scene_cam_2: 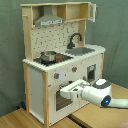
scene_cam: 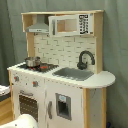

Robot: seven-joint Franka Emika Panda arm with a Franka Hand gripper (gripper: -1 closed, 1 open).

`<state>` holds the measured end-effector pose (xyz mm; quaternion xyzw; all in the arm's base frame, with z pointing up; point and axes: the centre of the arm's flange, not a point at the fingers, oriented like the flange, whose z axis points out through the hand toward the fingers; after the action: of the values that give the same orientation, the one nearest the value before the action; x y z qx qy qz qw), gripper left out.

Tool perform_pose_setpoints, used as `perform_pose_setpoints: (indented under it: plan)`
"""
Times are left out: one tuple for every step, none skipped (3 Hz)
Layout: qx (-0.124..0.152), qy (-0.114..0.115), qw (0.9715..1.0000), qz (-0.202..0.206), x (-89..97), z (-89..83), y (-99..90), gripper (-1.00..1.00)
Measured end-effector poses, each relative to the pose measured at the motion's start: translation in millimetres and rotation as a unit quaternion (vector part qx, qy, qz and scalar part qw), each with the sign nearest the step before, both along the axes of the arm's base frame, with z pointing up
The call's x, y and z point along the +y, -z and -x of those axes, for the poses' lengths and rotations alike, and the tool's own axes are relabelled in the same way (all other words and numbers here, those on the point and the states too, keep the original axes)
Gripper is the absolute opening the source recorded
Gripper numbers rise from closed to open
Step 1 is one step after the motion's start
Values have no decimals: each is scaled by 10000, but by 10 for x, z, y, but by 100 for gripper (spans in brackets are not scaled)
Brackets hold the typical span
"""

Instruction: Play with the kitchen

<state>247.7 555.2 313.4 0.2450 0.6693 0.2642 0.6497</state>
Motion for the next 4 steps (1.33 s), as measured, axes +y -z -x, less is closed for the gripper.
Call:
perform_pose_setpoints:
  plan:
    - [-115,356,9993,-73,-79,64,-79,100]
    - [-375,463,9977,-336,-59,273,-522,100]
    - [-604,631,9951,-455,-74,501,-894,100]
    - [-795,842,9917,-559,-125,698,-1171,100]
